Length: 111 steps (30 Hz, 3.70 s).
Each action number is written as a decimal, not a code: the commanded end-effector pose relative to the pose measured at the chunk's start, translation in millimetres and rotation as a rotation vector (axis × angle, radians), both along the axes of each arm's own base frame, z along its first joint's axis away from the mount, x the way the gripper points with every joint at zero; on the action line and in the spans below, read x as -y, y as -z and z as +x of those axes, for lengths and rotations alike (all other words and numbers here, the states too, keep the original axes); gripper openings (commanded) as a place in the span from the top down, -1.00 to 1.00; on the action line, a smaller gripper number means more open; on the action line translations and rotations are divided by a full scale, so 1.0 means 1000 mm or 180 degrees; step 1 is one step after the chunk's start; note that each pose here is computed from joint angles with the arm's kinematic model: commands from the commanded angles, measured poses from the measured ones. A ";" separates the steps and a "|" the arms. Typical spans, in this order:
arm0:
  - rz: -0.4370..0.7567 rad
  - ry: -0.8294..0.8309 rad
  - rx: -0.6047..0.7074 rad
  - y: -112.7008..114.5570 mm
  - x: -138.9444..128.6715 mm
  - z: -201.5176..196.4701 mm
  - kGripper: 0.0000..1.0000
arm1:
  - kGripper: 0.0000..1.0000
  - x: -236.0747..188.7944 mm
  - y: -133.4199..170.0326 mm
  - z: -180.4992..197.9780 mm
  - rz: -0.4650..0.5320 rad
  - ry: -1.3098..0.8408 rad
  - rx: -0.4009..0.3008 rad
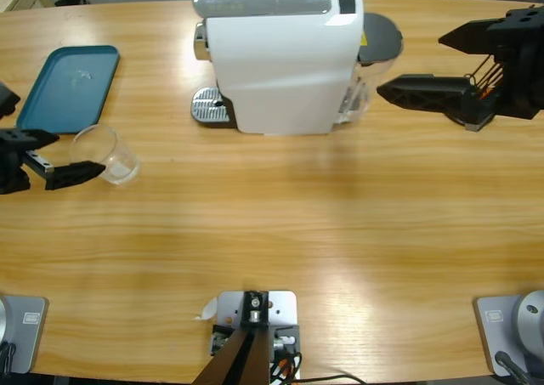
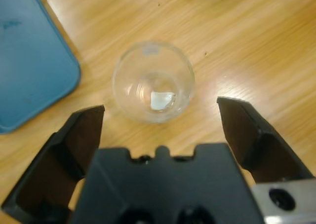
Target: Pour coffee
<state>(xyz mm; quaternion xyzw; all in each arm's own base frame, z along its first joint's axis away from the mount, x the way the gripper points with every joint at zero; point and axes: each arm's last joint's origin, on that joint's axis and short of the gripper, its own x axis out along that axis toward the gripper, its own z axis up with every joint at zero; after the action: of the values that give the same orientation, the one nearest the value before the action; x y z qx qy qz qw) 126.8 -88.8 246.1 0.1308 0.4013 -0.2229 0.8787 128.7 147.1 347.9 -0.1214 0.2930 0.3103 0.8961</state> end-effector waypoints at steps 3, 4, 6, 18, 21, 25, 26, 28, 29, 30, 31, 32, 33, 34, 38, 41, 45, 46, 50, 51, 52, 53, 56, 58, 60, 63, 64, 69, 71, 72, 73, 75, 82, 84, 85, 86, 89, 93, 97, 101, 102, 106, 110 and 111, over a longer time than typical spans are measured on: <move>-0.0072 -0.0076 0.0112 0.023 -0.001 0.006 -1.00 | -1.00 -0.006 0.029 0.004 -0.0206 0.0034 -0.0193; -0.0105 -0.0046 0.0099 0.026 0.000 0.007 -1.00 | -1.00 -0.007 0.030 0.004 -0.0201 0.0037 -0.0193; -0.0137 0.0000 0.0063 0.031 0.003 0.009 -1.00 | -1.00 -0.009 0.031 0.006 -0.0192 0.0052 -0.0208; -0.0088 0.0023 0.0003 0.043 0.006 0.013 -0.28 | -1.00 -0.012 0.041 0.008 -0.0117 0.0116 -0.0256; -0.0069 0.0050 -0.0040 0.047 0.009 0.017 0.09 | -1.00 -0.012 0.039 0.009 -0.0091 0.0125 -0.0245; -0.0059 0.0064 -0.0064 0.050 0.011 0.019 1.00 | -1.00 -0.010 0.036 0.012 -0.0044 0.0176 -0.0210; -0.0059 0.0064 -0.0064 0.050 0.011 0.019 1.00 | -1.00 -0.010 0.036 0.012 -0.0042 0.0181 -0.0205; -0.0061 0.0065 -0.0049 0.049 0.011 0.019 1.00 | -1.00 -0.009 0.036 0.011 -0.0043 0.0184 -0.0207; -0.0061 0.0072 -0.0016 0.047 0.011 0.020 1.00 | -1.00 -0.008 0.037 0.010 -0.0046 0.0187 -0.0207; -0.0067 0.0090 0.0044 0.043 0.012 0.021 1.00 | -1.00 -0.007 0.037 0.010 -0.0048 0.0189 -0.0206; -0.0066 0.0176 0.0112 0.037 0.014 0.023 1.00 | -1.00 -0.006 0.038 0.009 -0.0052 0.0193 -0.0205; -0.0054 0.0306 0.0188 0.030 0.017 0.026 1.00 | -1.00 -0.005 0.039 0.009 -0.0056 0.0197 -0.0209; -0.0058 0.0434 0.0250 0.022 0.021 0.031 1.00 | -1.00 -0.005 0.039 0.009 -0.0061 0.0199 -0.0213; -0.0097 0.0563 0.0299 0.011 0.024 0.038 1.00 | -1.00 -0.005 0.039 0.009 -0.0062 0.0200 -0.0213; -0.0243 0.0984 0.0437 -0.017 0.040 0.067 1.00 | -1.00 -0.004 0.039 0.011 -0.0048 0.0222 -0.0213; -0.0148 0.1392 0.0395 -0.010 0.045 0.089 1.00 | -1.00 -0.002 0.039 0.011 -0.0051 0.0246 -0.0218; -0.0060 0.1508 0.0369 -0.001 0.046 0.112 1.00 | -1.00 0.000 0.042 0.011 -0.0063 0.0257 -0.0240; -0.0056 0.1495 0.0355 0.001 0.047 0.118 1.00 | -1.00 0.000 0.043 0.013 -0.0072 0.0261 -0.0259; -0.0117 0.1522 0.0380 0.005 0.055 0.141 1.00 | -1.00 0.000 0.048 0.019 -0.0110 0.0276 -0.0319; -0.0150 0.1554 0.0370 0.006 0.058 0.147 1.00 | -1.00 -0.001 0.049 0.020 -0.0119 0.0281 -0.0329; -0.0175 0.1586 0.0356 0.008 0.063 0.152 1.00 | -1.00 -0.002 0.050 0.022 -0.0133 0.0288 -0.0341; -0.0190 0.1610 0.0350 0.011 0.067 0.157 1.00 | -1.00 -0.003 0.052 0.024 -0.0141 0.0294 -0.0351; -0.0216 0.1649 0.0338 0.014 0.072 0.164 1.00 | -1.00 -0.006 0.056 0.028 -0.0142 0.0298 -0.0368; -0.0219 0.1678 0.0305 0.017 0.076 0.165 1.00 | -1.00 -0.008 0.058 0.031 -0.0162 0.0306 -0.0383; -0.0210 0.1695 0.0247 0.024 0.078 0.165 1.00 | -1.00 -0.010 0.059 0.033 -0.0160 0.0314 -0.0371; -0.0218 0.1722 0.0239 0.031 0.082 0.168 1.00 | -1.00 -0.009 0.058 0.034 -0.0154 0.0312 -0.0353; -0.0225 0.1727 0.0258 0.032 0.083 0.170 1.00 | -1.00 -0.009 0.059 0.033 -0.0158 0.0310 -0.0358; -0.0269 0.1798 0.0256 0.039 0.093 0.174 1.00 | -1.00 -0.006 0.060 0.031 -0.0171 0.0318 -0.0360; -0.0274 0.1808 0.0247 0.040 0.094 0.173 1.00 | -1.00 -0.007 0.061 0.032 -0.0178 0.0316 -0.0360; -0.0275 0.1809 0.0246 0.040 0.093 0.172 1.00 | -1.00 -0.008 0.060 0.032 -0.0173 0.0316 -0.0355; -0.0275 0.1809 0.0244 0.041 0.093 0.172 1.00 | -1.00 -0.008 0.060 0.033 -0.0173 0.0316 -0.0355; -0.0304 0.1810 0.0223 0.042 0.094 0.173 1.00 | -1.00 -0.009 0.061 0.033 -0.0176 0.0316 -0.0359; -0.0408 0.1853 0.0176 0.045 0.098 0.176 1.00 | -1.00 -0.008 0.061 0.033 -0.0179 0.0316 -0.0351; -0.0411 0.1852 0.0183 0.046 0.099 0.177 1.00 | -1.00 -0.008 0.062 0.033 -0.0188 0.0314 -0.0355; -0.0414 0.1842 0.0173 0.047 0.099 0.178 1.00 | -1.00 -0.008 0.062 0.033 -0.0188 0.0314 -0.0356; -0.0413 0.1831 0.0158 0.048 0.100 0.179 1.00 | -1.00 -0.008 0.062 0.033 -0.0189 0.0313 -0.0356; -0.0433 0.1664 0.0049 0.053 0.099 0.181 0.10 | -1.00 -0.008 0.062 0.033 -0.0184 0.0305 -0.0362; -0.0417 0.1440 0.0025 0.050 0.096 0.178 -0.35 | -1.00 -0.009 0.061 0.033 -0.0175 0.0299 -0.0360; -0.0419 0.1473 0.0052 0.047 0.098 0.176 -0.35 | -1.00 -0.009 0.061 0.033 -0.0176 0.0299 -0.0361; -0.0418 0.1566 0.0016 0.050 0.102 0.171 -0.35 | -1.00 -0.008 0.061 0.033 -0.0173 0.0302 -0.0355; -0.0420 0.1581 0.0008 0.051 0.103 0.169 -0.35 | -1.00 -0.008 0.061 0.032 -0.0172 0.0302 -0.0353; -0.0403 0.1571 -0.0025 0.053 0.105 0.167 -0.83 | -1.00 -0.008 0.060 0.032 -0.0169 0.0300 -0.0354; -0.0384 0.1621 -0.0029 0.051 0.105 0.163 -0.84 | -1.00 -0.007 0.060 0.031 -0.0159 0.0298 -0.0347; -0.0389 0.1651 -0.0020 0.050 0.105 0.162 -0.84 | -1.00 -0.006 0.059 0.031 -0.0155 0.0299 -0.0342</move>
<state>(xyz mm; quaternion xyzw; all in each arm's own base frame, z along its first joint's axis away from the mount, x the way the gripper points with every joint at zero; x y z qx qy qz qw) 298.8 -185.3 222.5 0.1654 0.3042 -0.4490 0.8237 159.6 156.9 301.2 -0.1029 0.3359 0.2678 0.8971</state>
